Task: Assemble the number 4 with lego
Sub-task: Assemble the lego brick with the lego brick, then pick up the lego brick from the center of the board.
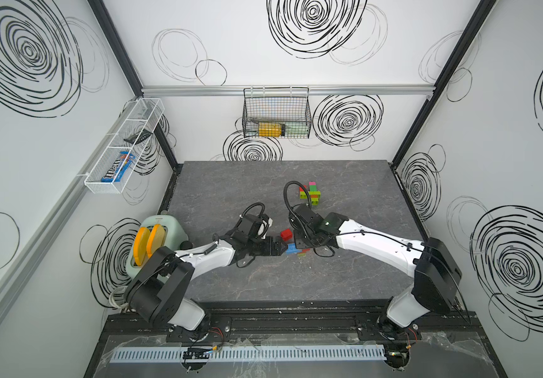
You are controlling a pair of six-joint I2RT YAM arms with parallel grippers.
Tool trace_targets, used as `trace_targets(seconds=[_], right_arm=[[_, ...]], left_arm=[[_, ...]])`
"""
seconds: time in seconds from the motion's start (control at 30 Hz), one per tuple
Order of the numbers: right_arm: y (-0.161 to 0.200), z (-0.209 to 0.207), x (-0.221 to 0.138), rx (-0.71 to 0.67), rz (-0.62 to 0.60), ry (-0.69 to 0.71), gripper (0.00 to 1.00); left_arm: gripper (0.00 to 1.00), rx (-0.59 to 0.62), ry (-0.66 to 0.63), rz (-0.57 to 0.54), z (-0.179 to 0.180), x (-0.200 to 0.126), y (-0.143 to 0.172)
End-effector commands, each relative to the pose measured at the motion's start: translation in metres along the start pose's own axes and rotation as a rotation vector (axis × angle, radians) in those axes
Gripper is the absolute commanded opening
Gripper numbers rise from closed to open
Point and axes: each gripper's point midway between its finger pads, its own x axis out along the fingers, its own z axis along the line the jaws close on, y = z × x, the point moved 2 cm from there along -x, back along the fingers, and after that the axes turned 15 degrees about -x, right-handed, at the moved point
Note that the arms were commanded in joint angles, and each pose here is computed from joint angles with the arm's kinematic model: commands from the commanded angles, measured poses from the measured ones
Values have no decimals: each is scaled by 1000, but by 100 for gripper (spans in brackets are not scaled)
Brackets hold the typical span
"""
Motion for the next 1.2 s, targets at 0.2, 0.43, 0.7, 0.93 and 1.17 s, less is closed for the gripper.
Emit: trace_targets(seconds=[0.2, 0.43, 0.7, 0.93, 1.17], right_arm=[[34, -2, 14, -37, 153, 57, 32], [17, -2, 4, -59, 101, 47, 47], [-13, 12, -21, -137, -11, -61, 75], [-63, 5, -66, -172, -211, -134, 79], [-104, -12, -77, -431, -563, -215, 80]], left_arm=[[96, 41, 12, -98, -16, -22, -29], [96, 43, -5, -123, -15, -27, -33], [96, 40, -15, -134, -15, -29, -37], [96, 12, -46, -186, -8, -37, -47], [96, -66, -53, -258, 6, -52, -57]])
